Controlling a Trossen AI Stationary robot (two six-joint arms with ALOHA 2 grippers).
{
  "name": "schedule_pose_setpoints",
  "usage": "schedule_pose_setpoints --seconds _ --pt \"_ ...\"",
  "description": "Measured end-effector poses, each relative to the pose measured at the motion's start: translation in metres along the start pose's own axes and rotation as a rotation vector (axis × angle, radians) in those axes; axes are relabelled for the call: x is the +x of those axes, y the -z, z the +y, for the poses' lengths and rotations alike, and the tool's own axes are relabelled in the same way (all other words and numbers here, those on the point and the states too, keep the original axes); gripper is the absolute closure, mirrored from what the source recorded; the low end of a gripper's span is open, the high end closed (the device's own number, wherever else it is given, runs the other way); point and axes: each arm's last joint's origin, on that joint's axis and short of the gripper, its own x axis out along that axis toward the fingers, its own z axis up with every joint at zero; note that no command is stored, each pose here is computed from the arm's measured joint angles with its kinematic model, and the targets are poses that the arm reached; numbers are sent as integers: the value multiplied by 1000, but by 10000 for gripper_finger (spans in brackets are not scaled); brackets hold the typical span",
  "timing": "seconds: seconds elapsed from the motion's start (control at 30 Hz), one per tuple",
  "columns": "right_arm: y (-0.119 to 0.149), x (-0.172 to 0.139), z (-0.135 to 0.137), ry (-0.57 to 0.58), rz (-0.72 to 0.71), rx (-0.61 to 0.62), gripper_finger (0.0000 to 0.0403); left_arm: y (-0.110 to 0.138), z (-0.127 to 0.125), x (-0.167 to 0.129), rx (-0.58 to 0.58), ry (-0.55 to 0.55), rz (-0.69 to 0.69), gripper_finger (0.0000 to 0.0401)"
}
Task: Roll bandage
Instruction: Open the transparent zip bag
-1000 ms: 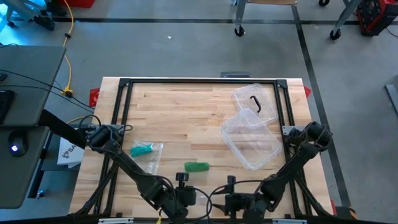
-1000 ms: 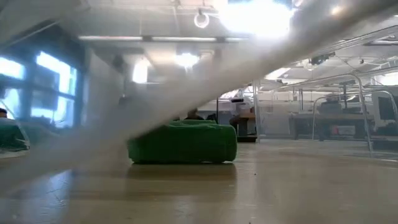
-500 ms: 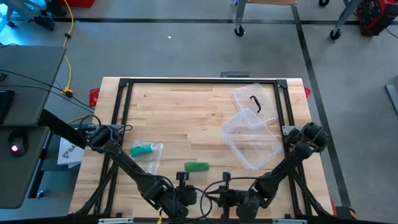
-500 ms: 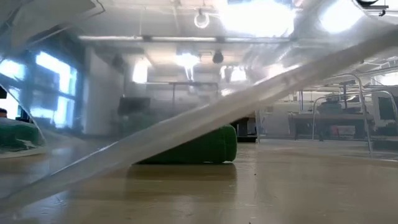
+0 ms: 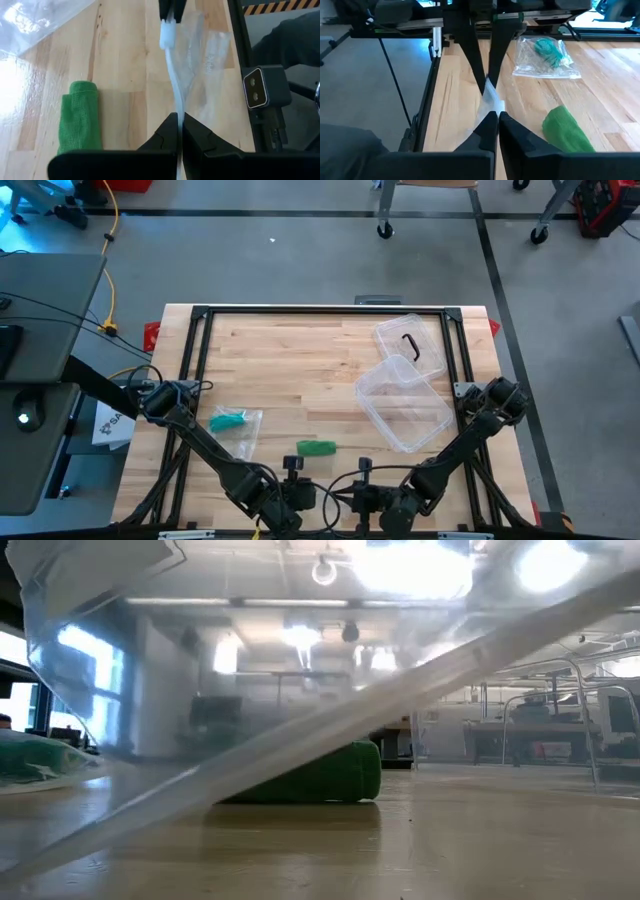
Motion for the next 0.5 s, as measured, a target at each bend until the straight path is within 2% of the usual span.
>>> schedule_pose_setpoints --seconds 0.3,0.4,0.5 --pt "-4 10 -10 -14 15 27 395 -7 -3 0 5 34 -64 401" --pt "-6 12 -10 -38 9 21 372 -7 -3 0 8 34 -62 401" --pt "-7 12 -10 -33 1 16 328 -5 -3 0 14 30 -47 401"
